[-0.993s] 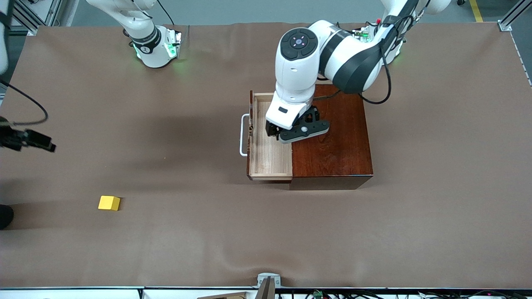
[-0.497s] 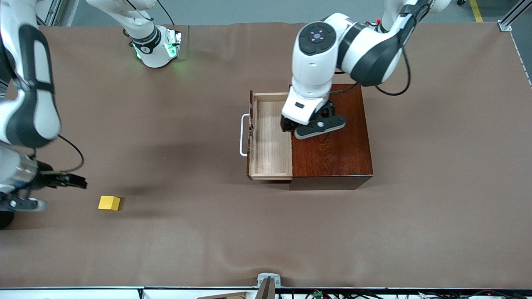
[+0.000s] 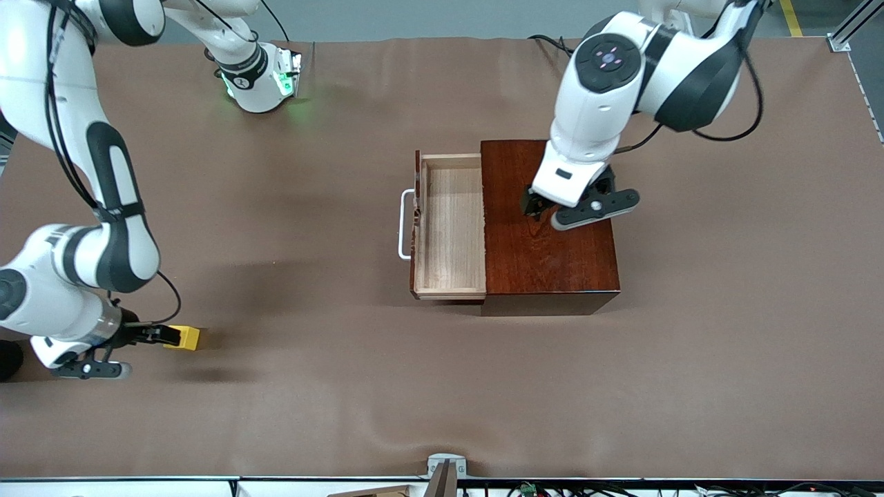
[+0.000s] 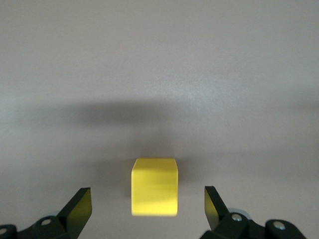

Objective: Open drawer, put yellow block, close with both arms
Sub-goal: 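Grasp the yellow cube with the right gripper while the left gripper withdraws, then carry the yellow cube with the right gripper over the open drawer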

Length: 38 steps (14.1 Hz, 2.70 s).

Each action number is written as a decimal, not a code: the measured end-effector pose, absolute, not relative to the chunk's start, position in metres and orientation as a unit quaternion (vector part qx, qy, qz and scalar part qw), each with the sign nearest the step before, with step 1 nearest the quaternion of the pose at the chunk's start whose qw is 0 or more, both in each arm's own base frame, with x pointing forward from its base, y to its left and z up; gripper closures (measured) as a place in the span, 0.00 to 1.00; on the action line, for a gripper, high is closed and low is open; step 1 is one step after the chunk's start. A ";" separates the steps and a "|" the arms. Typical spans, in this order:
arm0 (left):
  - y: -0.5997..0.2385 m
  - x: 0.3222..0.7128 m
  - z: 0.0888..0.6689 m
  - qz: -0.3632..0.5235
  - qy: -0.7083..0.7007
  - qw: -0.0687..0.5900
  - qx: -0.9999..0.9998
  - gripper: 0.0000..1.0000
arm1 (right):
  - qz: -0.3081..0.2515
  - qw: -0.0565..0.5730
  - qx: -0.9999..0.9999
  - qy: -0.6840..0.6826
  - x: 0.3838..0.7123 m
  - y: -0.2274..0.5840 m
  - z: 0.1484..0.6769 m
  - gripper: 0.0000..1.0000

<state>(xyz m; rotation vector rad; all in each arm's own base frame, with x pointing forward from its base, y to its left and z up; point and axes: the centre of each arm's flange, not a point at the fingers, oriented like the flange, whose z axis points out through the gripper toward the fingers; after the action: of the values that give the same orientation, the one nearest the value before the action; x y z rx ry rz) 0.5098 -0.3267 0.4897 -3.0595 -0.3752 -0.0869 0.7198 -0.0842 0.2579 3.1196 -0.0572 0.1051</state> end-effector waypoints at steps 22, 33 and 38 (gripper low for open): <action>-0.159 0.524 0.553 0.035 -0.051 0.003 -0.998 0.00 | -0.014 0.001 1.000 0.007 0.696 -0.083 0.361 0.44; -0.112 0.527 0.566 0.043 -0.028 -0.004 -0.999 0.00 | -0.069 -0.004 0.997 -0.032 0.616 0.091 0.529 0.44; -0.091 0.530 0.577 0.040 0.008 -0.007 -0.999 0.00 | -0.024 -0.014 0.994 -0.106 0.570 0.313 0.531 0.44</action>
<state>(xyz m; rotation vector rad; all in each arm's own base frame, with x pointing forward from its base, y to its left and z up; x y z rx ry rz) 0.5304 -0.0913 0.5773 -3.1538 0.0247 0.1256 0.5698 0.3131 0.5309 3.1503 -0.3365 -0.0771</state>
